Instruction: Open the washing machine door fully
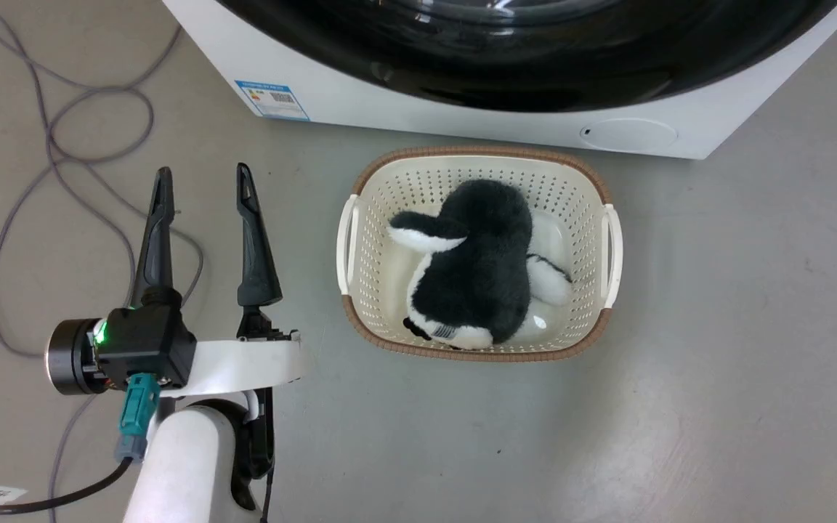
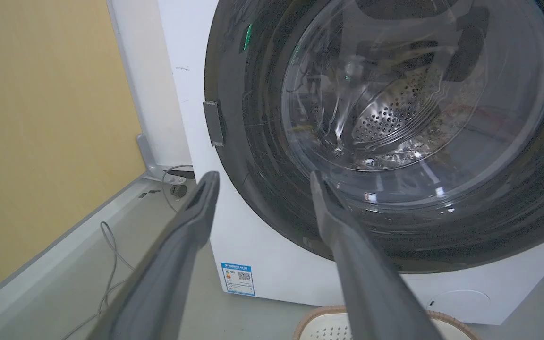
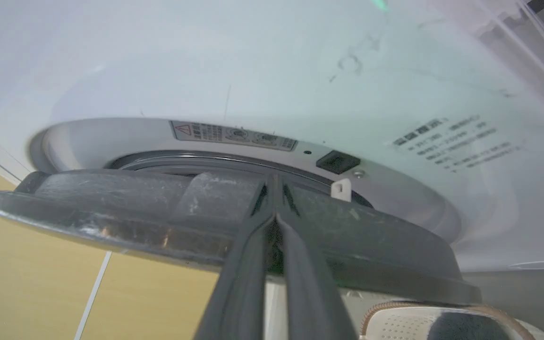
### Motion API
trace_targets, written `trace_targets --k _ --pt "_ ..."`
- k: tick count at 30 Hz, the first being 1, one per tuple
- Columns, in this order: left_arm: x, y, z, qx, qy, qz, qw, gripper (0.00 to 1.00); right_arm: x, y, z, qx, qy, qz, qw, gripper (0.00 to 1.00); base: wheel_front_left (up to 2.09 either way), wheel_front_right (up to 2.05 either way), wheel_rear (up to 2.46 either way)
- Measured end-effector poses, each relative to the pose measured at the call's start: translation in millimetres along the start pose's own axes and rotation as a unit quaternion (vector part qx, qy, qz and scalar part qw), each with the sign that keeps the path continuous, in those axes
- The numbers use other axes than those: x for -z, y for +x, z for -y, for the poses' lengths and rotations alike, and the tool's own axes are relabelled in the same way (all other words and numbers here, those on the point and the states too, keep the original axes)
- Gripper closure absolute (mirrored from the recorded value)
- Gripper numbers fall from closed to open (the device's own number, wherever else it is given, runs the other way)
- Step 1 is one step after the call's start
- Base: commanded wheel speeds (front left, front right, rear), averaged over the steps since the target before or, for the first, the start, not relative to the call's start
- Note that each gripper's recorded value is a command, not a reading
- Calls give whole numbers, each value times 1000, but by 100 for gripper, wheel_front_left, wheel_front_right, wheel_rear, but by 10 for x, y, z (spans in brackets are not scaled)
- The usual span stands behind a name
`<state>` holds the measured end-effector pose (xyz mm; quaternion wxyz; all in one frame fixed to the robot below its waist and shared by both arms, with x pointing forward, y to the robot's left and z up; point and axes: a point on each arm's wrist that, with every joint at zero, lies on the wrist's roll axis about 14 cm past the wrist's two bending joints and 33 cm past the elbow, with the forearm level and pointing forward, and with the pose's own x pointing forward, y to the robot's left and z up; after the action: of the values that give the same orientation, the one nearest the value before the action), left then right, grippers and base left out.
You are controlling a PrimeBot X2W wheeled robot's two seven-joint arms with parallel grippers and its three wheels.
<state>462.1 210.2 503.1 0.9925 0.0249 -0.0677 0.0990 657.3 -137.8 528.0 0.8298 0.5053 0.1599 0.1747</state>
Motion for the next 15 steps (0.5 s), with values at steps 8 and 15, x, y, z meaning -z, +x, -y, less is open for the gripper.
trace_targets --k 8,15 --pt "-94 -10 29 3 -9 10 1000 0 100 -163 -34 -3 5 -19 1000 100 0 0 0" --pt "-174 -79 28 4 -13 15 1000 0 238 -374 -94 -10 15 -31 999 100 0 0 0"
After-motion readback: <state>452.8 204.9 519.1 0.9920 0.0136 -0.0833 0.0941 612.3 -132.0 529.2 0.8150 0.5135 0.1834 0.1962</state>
